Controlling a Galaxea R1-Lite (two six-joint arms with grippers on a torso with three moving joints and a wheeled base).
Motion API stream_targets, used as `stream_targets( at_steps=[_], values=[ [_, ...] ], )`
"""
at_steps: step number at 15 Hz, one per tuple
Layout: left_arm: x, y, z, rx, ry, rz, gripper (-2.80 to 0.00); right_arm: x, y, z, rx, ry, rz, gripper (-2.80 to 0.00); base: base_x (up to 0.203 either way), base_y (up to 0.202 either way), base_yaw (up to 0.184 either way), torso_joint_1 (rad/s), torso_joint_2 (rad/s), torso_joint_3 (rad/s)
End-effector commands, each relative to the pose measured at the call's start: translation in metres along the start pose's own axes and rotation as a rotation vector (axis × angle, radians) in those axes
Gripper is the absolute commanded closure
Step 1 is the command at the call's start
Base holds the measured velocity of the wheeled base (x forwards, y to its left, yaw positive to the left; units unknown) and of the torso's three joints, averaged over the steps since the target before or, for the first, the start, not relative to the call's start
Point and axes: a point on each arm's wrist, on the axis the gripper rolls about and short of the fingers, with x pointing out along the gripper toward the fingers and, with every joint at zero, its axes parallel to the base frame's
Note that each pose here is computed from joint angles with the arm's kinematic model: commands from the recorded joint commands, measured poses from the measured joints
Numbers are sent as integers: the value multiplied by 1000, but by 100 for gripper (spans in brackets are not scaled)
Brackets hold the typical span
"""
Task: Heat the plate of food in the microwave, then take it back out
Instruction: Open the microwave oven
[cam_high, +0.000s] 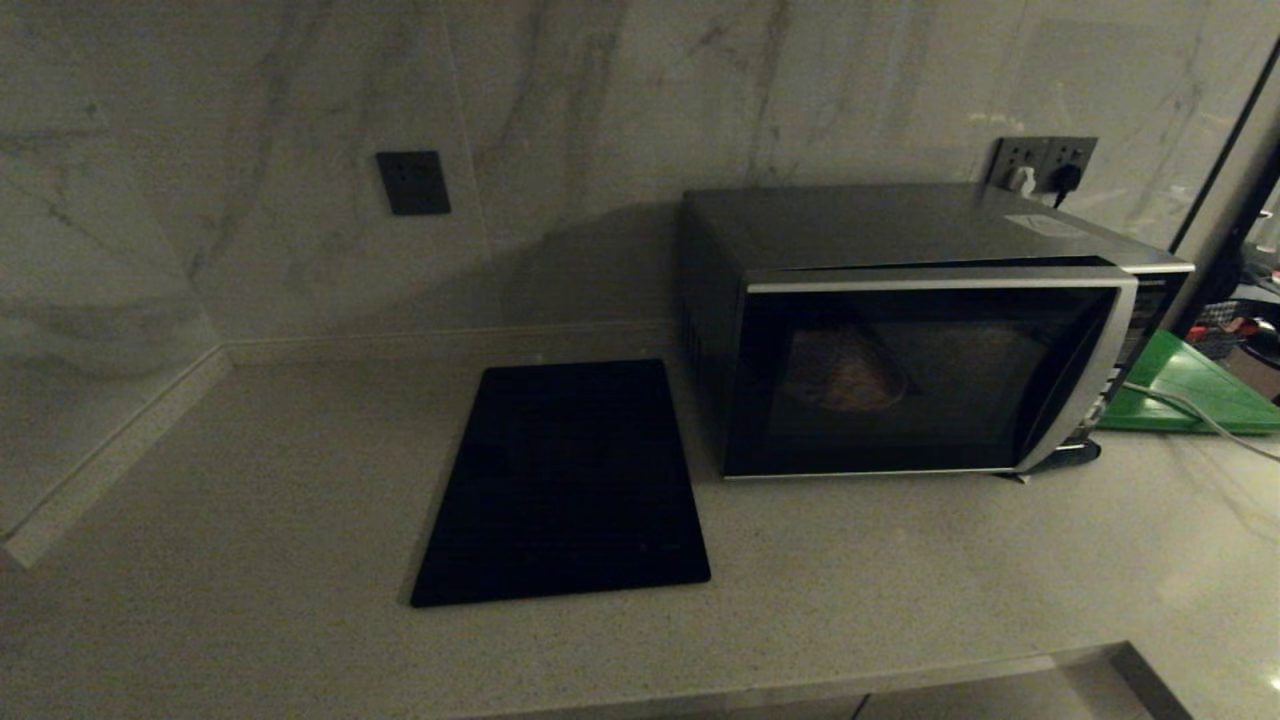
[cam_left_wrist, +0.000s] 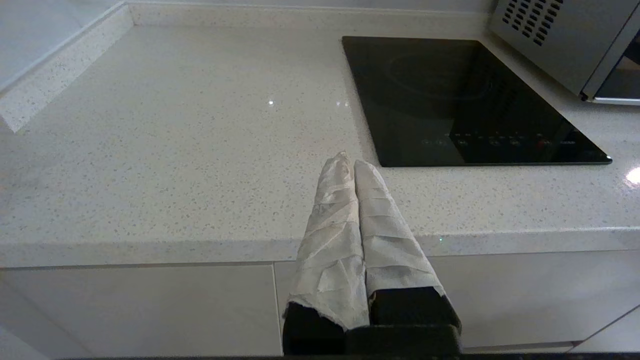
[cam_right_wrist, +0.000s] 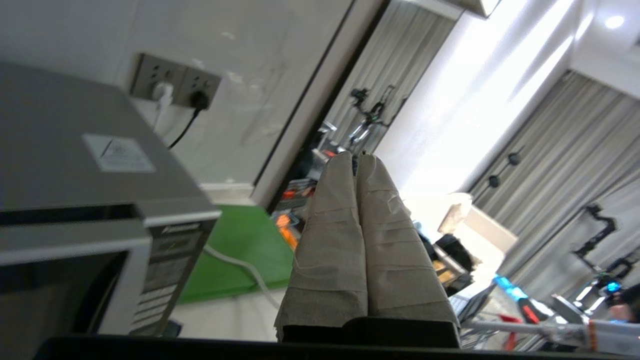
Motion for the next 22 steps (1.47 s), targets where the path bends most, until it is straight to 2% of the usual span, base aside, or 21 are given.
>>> stream_targets(
  at_steps=[1,3,5,8,10,12,14,16,18,19,20,22],
  values=[
    [0,0,0,-1,1,1,0,-2,4,-7,-5,13,9,0,0,0,0,0,0,0],
    [0,0,0,-1,0,1,0,-1,2,-4,4,11,10,0,0,0,0,0,0,0],
    [0,0,0,-1,1,1,0,5,4,3,51,32,28,0,0,0,0,0,0,0],
    [0,0,0,-1,0,1,0,8,5,1,50,209,161,0,0,0,0,0,0,0],
    [0,0,0,-1,0,1,0,7,-4,-2,62,345,307,0,0,0,0,0,0,0],
    [0,0,0,-1,1,1,0,15,-10,-5,224,440,469,0,0,0,0,0,0,0],
    [0,0,0,-1,1,1,0,30,-5,-10,382,504,567,0,0,0,0,0,0,0],
    [0,0,0,-1,0,1,0,37,-5,-14,507,559,695,0,0,0,0,0,0,0],
    [0,0,0,-1,1,0,0,39,-5,-18,594,591,834,0,0,0,0,0,0,0],
    [0,0,0,-1,0,1,0,41,-3,-20,599,595,874,0,0,0,0,0,0,0],
    [0,0,0,-1,1,1,0,43,-2,-20,569,581,885,0,0,0,0,0,0,0],
    [0,0,0,-1,0,1,0,48,2,-26,465,559,888,0,0,0,0,0,0,0]
  ],
)
